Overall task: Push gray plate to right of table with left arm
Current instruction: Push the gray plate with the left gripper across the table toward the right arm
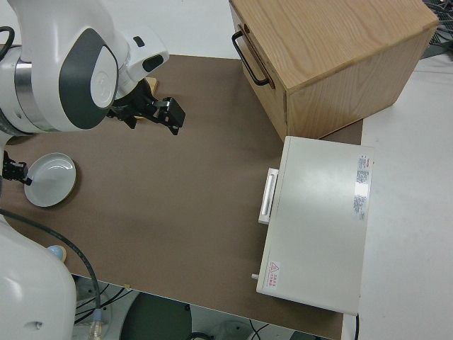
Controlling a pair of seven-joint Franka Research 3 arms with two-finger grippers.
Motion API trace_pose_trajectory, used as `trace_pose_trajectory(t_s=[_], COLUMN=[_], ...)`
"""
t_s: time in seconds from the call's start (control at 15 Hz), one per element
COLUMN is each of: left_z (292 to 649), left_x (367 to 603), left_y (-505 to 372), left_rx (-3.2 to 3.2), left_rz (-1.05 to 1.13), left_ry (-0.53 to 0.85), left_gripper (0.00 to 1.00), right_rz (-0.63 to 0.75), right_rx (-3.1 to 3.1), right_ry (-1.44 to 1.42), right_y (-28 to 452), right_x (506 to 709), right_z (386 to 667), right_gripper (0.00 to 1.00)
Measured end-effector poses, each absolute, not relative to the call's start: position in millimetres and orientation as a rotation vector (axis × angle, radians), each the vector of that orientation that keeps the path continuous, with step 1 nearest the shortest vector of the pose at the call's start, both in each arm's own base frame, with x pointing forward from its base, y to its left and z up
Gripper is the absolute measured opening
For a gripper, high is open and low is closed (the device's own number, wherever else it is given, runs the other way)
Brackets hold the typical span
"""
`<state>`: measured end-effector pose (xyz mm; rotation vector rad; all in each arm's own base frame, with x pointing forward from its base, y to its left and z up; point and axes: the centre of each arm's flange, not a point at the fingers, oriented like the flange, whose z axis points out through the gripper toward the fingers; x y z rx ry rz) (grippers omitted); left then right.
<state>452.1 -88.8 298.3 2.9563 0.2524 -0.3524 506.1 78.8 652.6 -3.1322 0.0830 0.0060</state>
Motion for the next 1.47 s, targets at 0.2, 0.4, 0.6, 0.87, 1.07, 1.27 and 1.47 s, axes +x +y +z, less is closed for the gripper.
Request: trace_pose_trajectory(t_s=[0.2,0.4,0.6,0.87,1.07,1.27,1.47], left_z=[299,301,304,301,294,294,290], left_x=[444,430,411,394,389,372,362], left_y=[-128,-182,-239,-283,-304,-336,-373], left_rx=[2.949,2.959,2.941,2.906,2.844,2.805,2.74], left_rz=[-0.367,-0.33,-0.265,-0.183,-0.15,-0.124,-0.099], left_ry=[0.277,0.281,0.335,0.406,0.456,0.492,0.521], left_gripper=[0.03,0.03,0.03,0.03,0.03,0.03,0.03], right_rz=[0.006,0.006,0.006,0.006,0.006,0.006,0.006], right_rx=[-3.132,-3.132,-3.132,-3.132,-3.132,-3.132,-3.132], right_ry=[0.083,0.083,0.083,0.083,0.083,0.083,0.083], right_y=[79,79,79,79,79,79,79], right_x=[506,506,506,506,506,506,506], right_z=[653,653,653,653,653,653,653], right_gripper=[1.0,1.0,1.0,1.0,1.0,1.0,1.0])
